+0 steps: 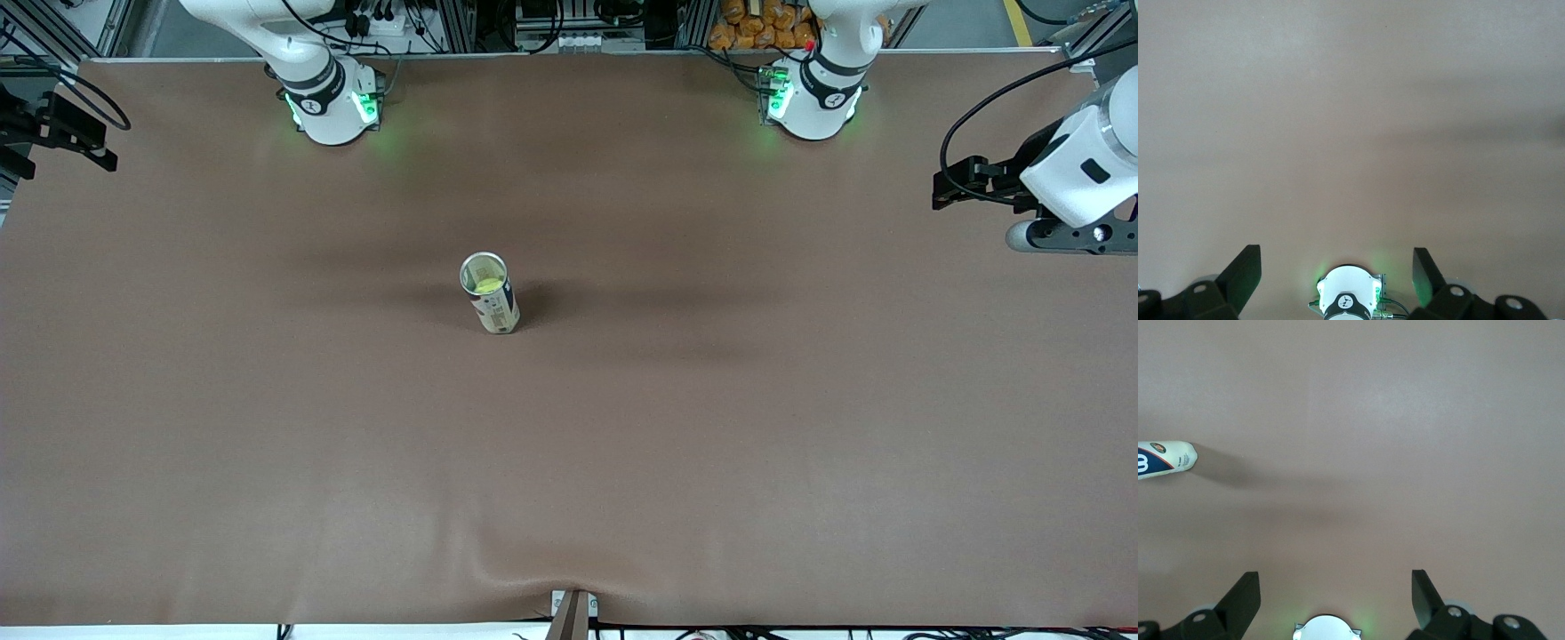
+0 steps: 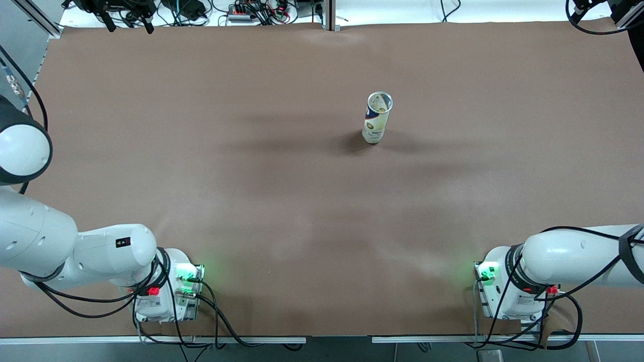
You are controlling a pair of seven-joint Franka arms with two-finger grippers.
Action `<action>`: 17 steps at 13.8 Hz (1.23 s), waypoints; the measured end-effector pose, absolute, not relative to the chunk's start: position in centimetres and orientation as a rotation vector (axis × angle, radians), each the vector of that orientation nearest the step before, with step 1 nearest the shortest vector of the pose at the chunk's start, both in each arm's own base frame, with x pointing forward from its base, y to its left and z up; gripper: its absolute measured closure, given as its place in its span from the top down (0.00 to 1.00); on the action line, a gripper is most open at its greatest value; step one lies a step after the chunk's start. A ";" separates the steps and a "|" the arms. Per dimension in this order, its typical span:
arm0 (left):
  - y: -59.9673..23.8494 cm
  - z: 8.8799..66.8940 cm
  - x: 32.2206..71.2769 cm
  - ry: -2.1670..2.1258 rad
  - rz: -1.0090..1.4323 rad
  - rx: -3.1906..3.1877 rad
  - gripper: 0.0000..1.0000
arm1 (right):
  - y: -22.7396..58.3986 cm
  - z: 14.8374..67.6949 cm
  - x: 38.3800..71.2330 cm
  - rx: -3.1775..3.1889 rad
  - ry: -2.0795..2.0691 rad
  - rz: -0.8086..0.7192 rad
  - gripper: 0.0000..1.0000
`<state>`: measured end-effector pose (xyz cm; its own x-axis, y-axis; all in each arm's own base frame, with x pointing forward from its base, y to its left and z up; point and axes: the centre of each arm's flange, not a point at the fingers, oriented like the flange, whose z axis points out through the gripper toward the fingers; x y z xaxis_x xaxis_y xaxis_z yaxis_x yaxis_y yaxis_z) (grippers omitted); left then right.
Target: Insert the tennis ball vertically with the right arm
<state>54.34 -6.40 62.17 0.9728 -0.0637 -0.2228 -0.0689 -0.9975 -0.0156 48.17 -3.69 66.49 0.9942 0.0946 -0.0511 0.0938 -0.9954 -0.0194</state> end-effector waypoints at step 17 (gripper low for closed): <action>-3.4 63.6 53.9 0.057 0.243 -3.105 1.00 | -3.7 67.7 47.9 -3.121 -0.149 0.068 1.00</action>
